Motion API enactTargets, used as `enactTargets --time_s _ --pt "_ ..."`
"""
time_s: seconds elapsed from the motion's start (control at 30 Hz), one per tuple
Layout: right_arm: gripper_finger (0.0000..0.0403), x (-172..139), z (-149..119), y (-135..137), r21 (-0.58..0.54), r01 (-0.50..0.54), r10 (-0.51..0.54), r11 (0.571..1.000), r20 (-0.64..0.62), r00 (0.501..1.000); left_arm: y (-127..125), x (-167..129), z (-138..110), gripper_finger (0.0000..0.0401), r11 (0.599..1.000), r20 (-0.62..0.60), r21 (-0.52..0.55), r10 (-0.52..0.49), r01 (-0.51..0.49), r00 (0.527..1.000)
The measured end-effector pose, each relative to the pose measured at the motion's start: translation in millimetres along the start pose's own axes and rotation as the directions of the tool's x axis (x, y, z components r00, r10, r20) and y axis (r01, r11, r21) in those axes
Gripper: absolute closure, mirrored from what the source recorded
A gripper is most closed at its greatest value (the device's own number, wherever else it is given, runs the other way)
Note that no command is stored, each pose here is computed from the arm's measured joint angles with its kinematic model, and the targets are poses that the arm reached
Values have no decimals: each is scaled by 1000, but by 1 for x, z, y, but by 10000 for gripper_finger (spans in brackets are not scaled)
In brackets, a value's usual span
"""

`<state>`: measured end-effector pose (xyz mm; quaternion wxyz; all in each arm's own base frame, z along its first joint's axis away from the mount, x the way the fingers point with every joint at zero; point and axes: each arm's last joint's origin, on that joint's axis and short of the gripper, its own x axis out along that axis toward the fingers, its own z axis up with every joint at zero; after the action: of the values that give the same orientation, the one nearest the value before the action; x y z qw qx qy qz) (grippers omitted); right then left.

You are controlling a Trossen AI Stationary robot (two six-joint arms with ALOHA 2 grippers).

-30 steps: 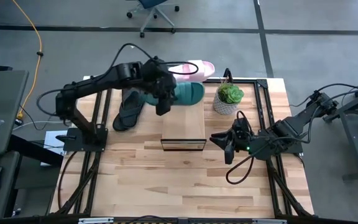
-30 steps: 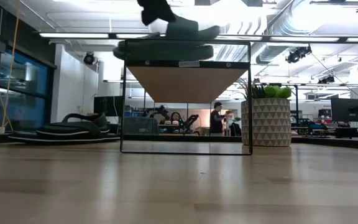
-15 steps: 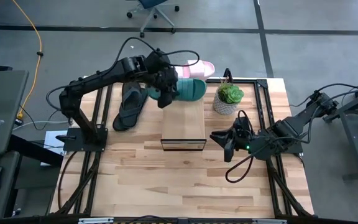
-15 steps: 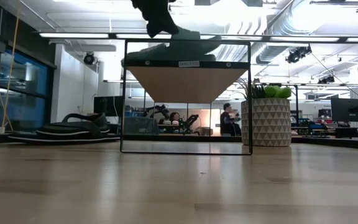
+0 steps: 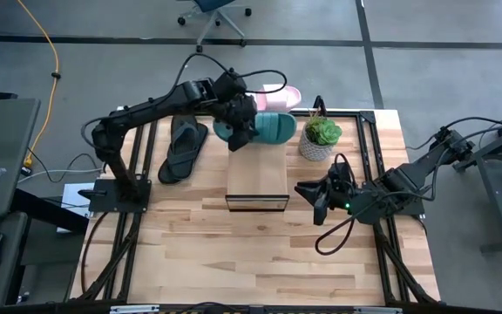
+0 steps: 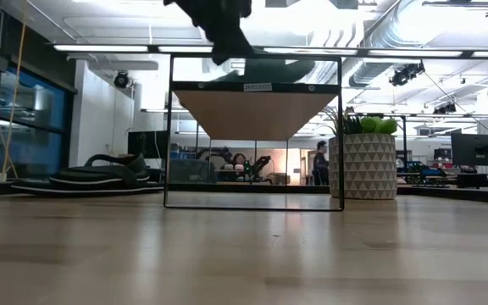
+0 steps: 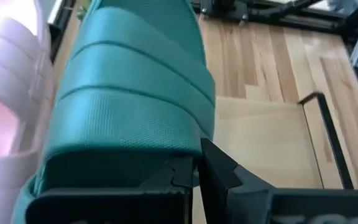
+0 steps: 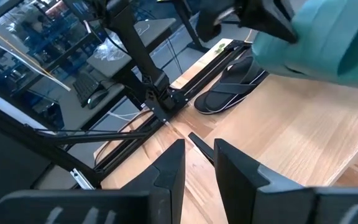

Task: Pick and place slippers onto the shelf
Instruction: Put the green pair of slippers on the shelf

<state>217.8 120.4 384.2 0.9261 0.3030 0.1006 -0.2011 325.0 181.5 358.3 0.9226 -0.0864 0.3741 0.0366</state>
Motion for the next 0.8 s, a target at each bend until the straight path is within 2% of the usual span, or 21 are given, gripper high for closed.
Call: enactTargets --time_s 0.3,0.43,0.8 --pt "329 0 0 0 16 5 -5 1000 5 1000 6 19 -6 401 1000 -62 -18 -19 18 998" --pt "329 0 0 0 16 5 -5 1000 4 1000 10 20 -6 401 999 -64 -29 13 -14 998" --pt "329 0 0 -1 13 7 -7 1000 3 1000 13 20 -6 401 994 -64 -105 19 -26 998"
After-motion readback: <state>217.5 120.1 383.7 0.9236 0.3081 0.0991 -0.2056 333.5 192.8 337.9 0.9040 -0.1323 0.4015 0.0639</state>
